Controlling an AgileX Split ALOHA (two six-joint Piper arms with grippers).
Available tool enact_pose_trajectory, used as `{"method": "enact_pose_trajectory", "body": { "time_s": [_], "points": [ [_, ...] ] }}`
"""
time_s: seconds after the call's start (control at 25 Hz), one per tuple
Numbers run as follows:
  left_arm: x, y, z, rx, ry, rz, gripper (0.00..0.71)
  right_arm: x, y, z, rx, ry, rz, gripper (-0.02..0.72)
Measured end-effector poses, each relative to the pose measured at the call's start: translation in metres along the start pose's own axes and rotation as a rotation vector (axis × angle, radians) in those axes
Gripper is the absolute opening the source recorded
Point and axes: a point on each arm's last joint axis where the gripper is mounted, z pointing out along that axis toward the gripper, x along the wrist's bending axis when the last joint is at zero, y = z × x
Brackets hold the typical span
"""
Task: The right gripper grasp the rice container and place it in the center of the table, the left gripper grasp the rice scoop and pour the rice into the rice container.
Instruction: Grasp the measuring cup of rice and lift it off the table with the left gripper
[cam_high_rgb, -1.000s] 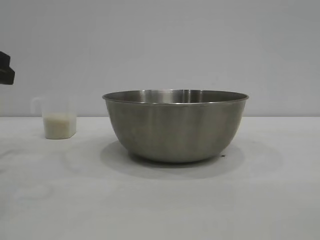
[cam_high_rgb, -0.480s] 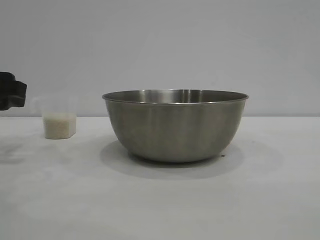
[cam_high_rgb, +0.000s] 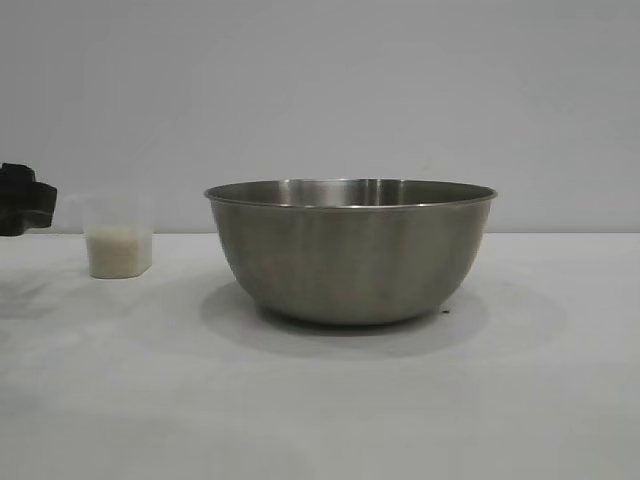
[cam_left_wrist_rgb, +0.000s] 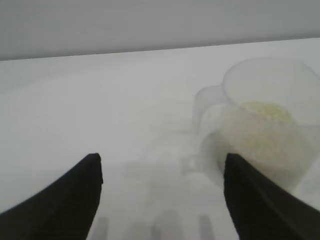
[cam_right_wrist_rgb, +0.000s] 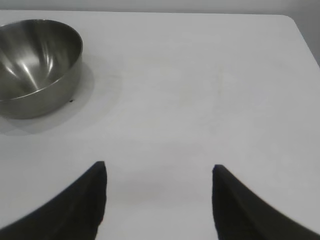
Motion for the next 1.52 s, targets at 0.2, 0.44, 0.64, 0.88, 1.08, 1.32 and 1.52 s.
{"method": "enact_pose_trajectory", "body": {
  "time_s": [0.2, 0.44, 0.64, 0.88, 1.08, 1.32, 1.52],
  "points": [
    [0.002, -0.004, 0.011, -0.004, 0.003, 0.001, 0.451, 0.000, 0.000, 0.000, 0.000, 0.001, 0.001, 0.435],
    [0.009, -0.009, 0.021, -0.002, 0.009, 0.003, 0.451, 0.000, 0.000, 0.000, 0.000, 0.001, 0.001, 0.435],
    [0.007, -0.009, 0.031, -0.008, -0.017, 0.016, 0.451, 0.000, 0.000, 0.000, 0.000, 0.001, 0.001, 0.435],
    [0.007, -0.013, 0.040, 0.002, -0.020, 0.017, 0.451, 0.000, 0.000, 0.000, 0.000, 0.001, 0.001, 0.435],
    [0.006, -0.015, 0.049, 0.009, -0.020, 0.017, 0.451, 0.000, 0.000, 0.000, 0.000, 0.001, 0.001, 0.435],
    [0.007, -0.011, 0.056, -0.008, -0.018, 0.017, 0.451, 0.000, 0.000, 0.000, 0.000, 0.001, 0.001, 0.435],
    [0.012, -0.006, 0.061, -0.024, -0.012, 0.018, 0.451, 0.000, 0.000, 0.000, 0.000, 0.001, 0.001, 0.435]
  ]
}}
